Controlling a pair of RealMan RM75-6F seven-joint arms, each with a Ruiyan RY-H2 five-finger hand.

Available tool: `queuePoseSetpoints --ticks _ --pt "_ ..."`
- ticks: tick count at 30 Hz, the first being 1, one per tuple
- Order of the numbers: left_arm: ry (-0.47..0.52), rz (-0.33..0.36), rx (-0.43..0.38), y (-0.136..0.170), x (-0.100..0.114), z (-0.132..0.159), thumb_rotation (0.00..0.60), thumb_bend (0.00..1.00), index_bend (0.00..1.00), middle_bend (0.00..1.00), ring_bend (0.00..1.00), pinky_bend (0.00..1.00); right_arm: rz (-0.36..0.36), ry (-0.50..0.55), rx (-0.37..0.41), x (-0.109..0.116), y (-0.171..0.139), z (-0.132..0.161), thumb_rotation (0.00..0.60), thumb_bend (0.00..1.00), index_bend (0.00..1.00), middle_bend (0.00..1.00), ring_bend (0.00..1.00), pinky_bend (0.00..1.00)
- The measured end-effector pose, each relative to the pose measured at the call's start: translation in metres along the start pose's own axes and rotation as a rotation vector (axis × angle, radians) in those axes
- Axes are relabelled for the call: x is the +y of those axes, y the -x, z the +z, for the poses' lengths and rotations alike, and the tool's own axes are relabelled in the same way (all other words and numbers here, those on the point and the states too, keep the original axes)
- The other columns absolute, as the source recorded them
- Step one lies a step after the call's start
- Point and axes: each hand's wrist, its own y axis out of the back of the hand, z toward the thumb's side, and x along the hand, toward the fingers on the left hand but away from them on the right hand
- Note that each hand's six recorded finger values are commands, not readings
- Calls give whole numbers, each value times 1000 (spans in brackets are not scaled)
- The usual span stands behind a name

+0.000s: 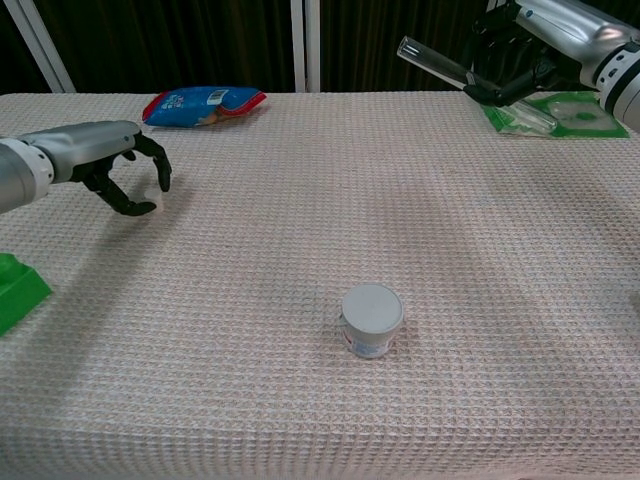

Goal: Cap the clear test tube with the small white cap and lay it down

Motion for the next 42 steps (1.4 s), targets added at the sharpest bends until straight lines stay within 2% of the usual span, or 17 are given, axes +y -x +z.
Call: queuePoseSetpoints --ticks 16,26,30,33,37,42 --pt "-24 4 18 -2 2 -2 600 352 482 245 117 161 1 3 -3 0 0 -1 600 502 704 660 483 495" --pt "-25 21 18 -3 5 -3 600 383 602 294 133 165 12 16 -2 -5 -3 -1 600 509 720 668 496 503" --pt "26 53 5 0 14 0 600 399 602 322 169 169 42 42 7 -16 -9 3 600 520 738 676 507 504" --pt "90 99 -17 7 29 4 600 418 602 355 200 176 60 74 25 -25 -11 11 600 520 754 687 518 509" --pt "192 163 -71 22 54 13 600 430 602 368 203 176 66 137 84 -34 -13 33 600 519 788 703 539 522" --pt "325 209 -166 43 84 30 600 441 612 376 209 176 71 166 161 -44 -11 61 600 520 794 707 547 530"
